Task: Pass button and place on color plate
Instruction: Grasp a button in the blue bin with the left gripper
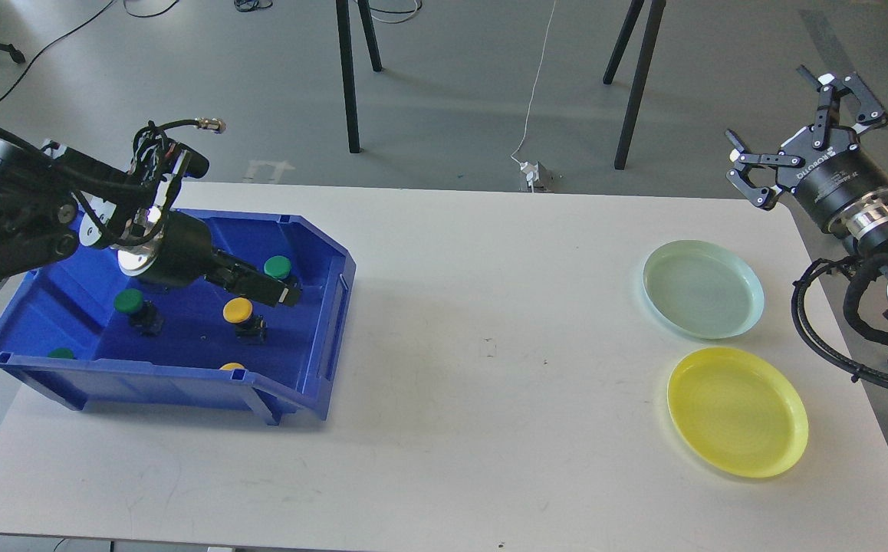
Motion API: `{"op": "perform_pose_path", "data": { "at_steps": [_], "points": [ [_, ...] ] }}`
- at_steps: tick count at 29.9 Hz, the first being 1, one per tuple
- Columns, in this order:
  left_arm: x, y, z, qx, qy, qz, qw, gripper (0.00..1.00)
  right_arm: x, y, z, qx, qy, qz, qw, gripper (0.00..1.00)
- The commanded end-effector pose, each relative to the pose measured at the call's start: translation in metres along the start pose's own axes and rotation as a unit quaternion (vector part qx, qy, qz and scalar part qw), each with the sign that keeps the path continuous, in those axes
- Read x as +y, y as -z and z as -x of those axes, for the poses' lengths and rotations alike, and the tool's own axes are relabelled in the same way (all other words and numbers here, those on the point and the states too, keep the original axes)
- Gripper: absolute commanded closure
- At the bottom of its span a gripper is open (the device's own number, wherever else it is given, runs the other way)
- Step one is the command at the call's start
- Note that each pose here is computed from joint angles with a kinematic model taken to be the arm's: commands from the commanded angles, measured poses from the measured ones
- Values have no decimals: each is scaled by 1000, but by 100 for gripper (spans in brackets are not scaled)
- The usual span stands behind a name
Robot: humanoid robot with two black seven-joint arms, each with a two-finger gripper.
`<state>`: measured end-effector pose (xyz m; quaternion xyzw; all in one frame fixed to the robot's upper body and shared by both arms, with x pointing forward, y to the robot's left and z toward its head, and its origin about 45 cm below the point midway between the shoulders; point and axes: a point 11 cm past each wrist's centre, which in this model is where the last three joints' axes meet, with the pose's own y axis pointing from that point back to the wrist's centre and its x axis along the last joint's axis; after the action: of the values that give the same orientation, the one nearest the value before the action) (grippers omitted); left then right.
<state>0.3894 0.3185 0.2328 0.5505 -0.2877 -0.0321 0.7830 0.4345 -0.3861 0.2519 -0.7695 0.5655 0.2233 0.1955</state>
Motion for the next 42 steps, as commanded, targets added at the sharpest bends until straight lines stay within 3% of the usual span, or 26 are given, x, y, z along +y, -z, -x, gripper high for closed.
{"op": "perform_pose_path", "data": {
  "at_steps": [1, 24, 42],
  "points": [
    [-6, 17, 11, 9, 8, -21, 1000, 1, 1, -1, -1, 0, -1, 1, 1000, 1],
    [-39, 42, 41, 34, 18, -46, 998, 1, 6, -5, -8, -1, -12, 5, 1000, 1],
    [-58, 48, 39, 39, 18, -61, 997, 1, 11, -2, -14, 4, -18, 5, 1000, 1]
  ]
}}
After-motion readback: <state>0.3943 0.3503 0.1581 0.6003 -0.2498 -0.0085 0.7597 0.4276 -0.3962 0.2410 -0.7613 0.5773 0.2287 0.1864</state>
